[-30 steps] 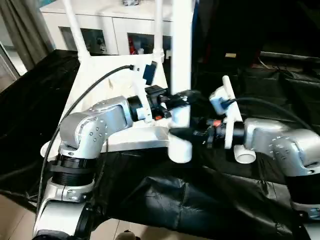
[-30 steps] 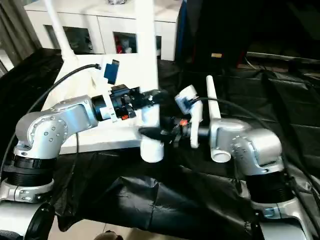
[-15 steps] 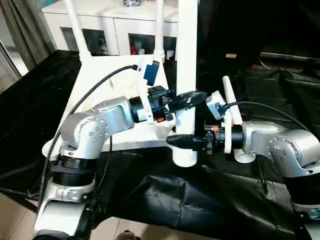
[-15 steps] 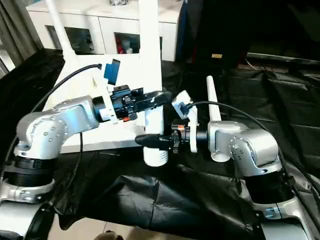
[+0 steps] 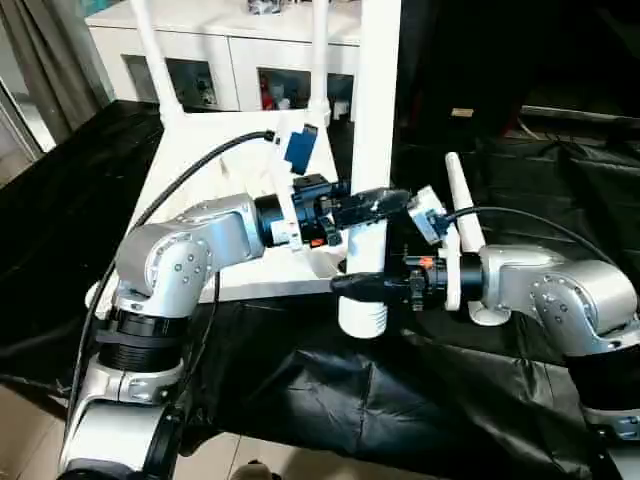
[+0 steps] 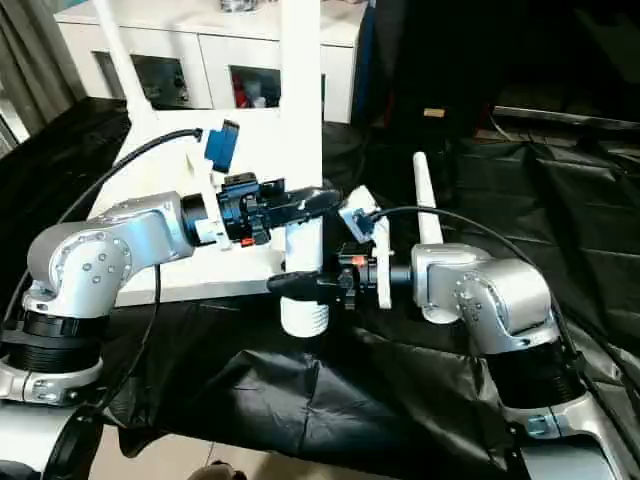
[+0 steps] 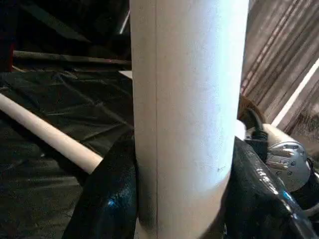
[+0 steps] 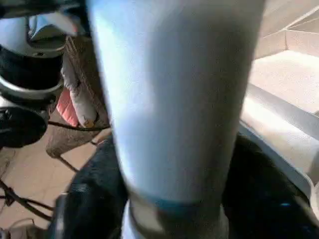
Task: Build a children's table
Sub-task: Pick table leg
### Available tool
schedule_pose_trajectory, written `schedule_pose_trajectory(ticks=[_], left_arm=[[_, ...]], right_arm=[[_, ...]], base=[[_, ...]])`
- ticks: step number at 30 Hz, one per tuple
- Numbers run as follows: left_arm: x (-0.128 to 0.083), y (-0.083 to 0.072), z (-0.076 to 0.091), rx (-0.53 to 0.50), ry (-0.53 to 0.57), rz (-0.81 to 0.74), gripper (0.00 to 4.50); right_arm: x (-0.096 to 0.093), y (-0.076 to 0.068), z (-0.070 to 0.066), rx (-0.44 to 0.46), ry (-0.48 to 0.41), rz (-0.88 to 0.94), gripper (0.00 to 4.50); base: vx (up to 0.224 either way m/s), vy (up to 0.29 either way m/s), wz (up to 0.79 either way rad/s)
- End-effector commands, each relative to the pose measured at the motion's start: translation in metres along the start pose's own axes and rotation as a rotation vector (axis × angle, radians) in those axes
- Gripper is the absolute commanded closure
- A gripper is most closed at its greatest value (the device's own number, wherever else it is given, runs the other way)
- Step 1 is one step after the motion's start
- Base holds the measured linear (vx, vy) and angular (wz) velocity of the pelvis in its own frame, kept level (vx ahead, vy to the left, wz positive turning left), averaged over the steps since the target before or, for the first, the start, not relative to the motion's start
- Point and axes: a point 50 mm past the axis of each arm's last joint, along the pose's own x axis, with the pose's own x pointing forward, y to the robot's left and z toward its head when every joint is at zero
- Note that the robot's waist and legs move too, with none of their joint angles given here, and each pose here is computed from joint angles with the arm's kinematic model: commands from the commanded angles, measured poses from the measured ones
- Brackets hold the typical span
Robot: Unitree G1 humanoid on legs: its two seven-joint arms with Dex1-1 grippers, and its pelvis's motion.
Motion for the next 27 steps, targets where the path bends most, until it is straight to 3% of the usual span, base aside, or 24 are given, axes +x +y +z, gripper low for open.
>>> schedule_pose_trajectory(ticks=[1,10,25,26,27], left_arm=[[0.0029,-0.0069,0.0059,0.043,0.007,-0.039,2.62],[0.0031,-0.0067,0.0065,0.046,0.008,-0.051,2.62],[0.0018,-0.0075,0.0062,0.066,0.018,-0.068,2.62],[0.0013,-0.0058,0.0071,0.085,0.012,-0.039,2.27],[0.0013,-0.0031,0.0073,0.079,0.009,-0.006,2.27]], right_arm=[[-0.0044,-0.0029,0.0095,-0.022,-0.031,-0.04,1.52],[-0.0077,-0.0033,0.0087,-0.028,-0.01,-0.04,1.32],[-0.0041,-0.0056,0.007,-0.017,-0.036,-0.054,2.47],[-0.0026,-0.0058,0.0062,-0.014,-0.042,-0.057,2.49],[-0.0018,-0.0059,0.0056,-0.011,-0.046,-0.059,2.49]], base=[[0.0,0.0,0.0],[0.0,0.0,0.0],[0.0,0.0,0.0],[0.0,0.0,0.0],[0.0,0.0,0.0]])
